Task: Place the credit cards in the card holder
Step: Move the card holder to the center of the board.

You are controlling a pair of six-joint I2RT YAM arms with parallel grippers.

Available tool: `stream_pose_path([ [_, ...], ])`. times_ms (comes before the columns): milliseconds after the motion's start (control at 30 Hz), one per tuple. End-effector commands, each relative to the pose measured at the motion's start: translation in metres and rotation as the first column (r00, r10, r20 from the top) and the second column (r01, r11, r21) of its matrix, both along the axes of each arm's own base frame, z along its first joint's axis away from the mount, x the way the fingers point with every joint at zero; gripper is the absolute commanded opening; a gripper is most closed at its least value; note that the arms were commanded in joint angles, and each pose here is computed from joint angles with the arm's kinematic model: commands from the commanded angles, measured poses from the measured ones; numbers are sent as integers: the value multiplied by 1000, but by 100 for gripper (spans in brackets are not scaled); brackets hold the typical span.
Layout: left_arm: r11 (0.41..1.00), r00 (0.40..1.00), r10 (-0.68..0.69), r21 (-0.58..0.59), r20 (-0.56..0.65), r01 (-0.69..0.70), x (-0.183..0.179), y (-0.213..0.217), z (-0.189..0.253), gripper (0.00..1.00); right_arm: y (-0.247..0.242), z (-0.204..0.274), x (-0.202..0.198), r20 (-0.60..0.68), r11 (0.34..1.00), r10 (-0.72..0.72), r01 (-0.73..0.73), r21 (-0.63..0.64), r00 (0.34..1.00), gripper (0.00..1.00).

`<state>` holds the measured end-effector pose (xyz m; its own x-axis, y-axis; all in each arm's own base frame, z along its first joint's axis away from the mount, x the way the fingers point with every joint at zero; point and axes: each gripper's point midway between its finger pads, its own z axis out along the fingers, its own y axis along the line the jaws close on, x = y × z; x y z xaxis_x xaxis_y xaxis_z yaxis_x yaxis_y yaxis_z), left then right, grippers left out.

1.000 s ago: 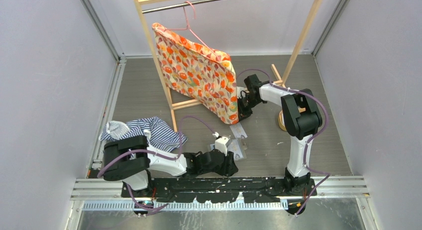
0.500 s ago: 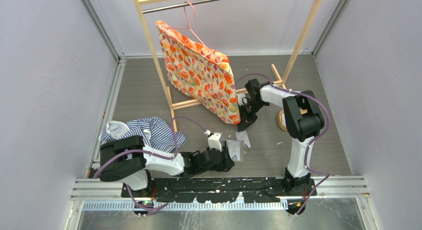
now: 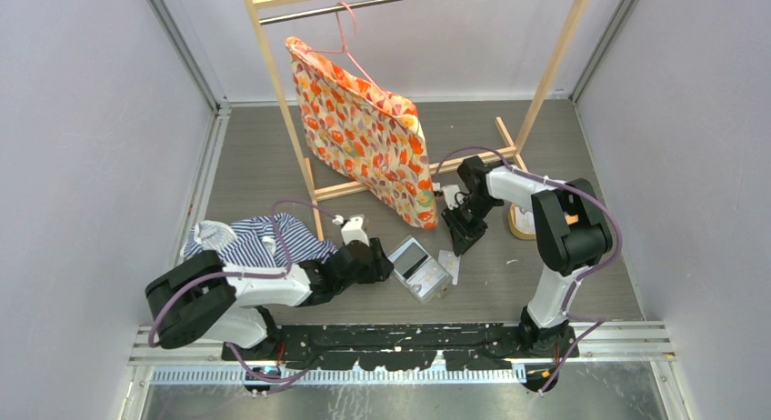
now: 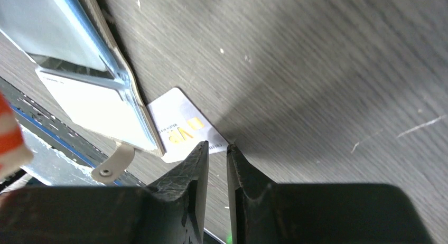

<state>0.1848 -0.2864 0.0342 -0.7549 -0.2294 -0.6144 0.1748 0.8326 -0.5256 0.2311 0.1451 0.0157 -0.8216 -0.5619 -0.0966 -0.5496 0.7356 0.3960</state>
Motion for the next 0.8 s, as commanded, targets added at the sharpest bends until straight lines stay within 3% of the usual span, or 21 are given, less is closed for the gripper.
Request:
stream_pose_path([
  [0, 995, 991, -100, 22, 86, 98, 3, 6, 27, 48, 1, 26, 7, 118, 997, 42, -49, 64, 992, 26],
  [100, 970, 965, -232, -40, 119, 238, -12, -10, 52, 48, 13, 46, 26, 253, 988, 33, -70, 137, 967, 30],
  [200, 931, 939, -319, -141, 126, 336, -34, -28, 69, 47, 29, 52, 40, 301, 980, 29, -87, 181, 953, 32],
  [367, 862, 893, -426, -235, 143, 448, -80, -70, 83, 46, 42, 25, 41, 175, 987, 38, -64, 146, 984, 26],
  [467, 847, 877, -466, -228, 116, 480, -93, -95, 69, 45, 38, 13, 33, 133, 992, 54, -68, 107, 990, 22],
  [600, 832, 870, -484, -260, 92, 490, -95, -123, 50, 44, 31, 7, 17, 67, 992, 89, -95, 84, 994, 20],
  [767, 868, 892, -451, -213, 38, 448, -83, -135, 21, 45, 17, 6, -12, -11, 982, 181, -180, 63, 983, 20],
])
